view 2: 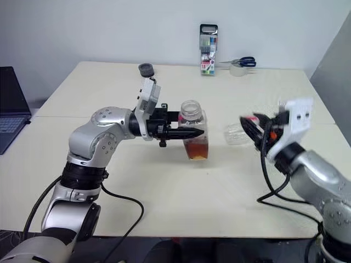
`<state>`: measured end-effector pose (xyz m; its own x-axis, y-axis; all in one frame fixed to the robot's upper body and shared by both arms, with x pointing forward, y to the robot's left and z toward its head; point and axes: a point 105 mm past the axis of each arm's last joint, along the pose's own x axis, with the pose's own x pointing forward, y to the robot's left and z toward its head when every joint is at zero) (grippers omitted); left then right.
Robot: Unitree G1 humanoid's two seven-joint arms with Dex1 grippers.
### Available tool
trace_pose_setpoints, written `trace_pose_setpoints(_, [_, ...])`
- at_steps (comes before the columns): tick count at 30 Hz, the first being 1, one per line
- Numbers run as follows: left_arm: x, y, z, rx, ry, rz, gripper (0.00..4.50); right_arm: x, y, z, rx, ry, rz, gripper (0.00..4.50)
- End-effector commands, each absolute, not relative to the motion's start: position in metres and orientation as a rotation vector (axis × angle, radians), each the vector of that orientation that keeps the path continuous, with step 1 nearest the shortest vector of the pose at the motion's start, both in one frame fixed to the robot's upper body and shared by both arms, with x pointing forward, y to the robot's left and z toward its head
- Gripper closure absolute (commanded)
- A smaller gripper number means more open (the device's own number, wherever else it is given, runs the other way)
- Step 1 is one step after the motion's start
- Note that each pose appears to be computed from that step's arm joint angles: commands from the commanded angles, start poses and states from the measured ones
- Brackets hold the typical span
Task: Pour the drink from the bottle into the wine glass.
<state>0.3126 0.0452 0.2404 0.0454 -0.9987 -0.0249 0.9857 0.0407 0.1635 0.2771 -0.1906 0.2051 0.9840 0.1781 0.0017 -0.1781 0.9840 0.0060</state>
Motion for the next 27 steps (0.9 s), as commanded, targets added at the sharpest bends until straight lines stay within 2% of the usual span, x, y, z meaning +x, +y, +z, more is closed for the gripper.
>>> trace_pose_setpoints(1, [0.308,0.042,0.256,0.16,-0.174,-1.542,2.62,0.276,-0.21,0.193,-0.005,-0.041,0.004,2.72])
trace_pose_setpoints(6, [0.309,0.037,0.259,0.159,-0.18,-1.557,2.62,0.285,-0.215,0.157,0.042,-0.003,-0.094,2.72])
trace_pose_setpoints(10, [0.31,0.035,0.261,0.161,-0.182,-1.563,2.62,0.286,-0.232,0.111,-0.053,0.074,-0.233,2.72])
trace_pose_setpoints(19, [0.311,0.036,0.263,0.172,-0.18,-1.558,2.62,0.291,-0.218,0.086,0.047,0.125,-0.19,2.72])
trace_pose_setpoints(27, [0.312,0.038,0.263,0.173,-0.18,-1.548,2.62,0.294,-0.223,0.097,0.021,0.11,-0.165,0.15])
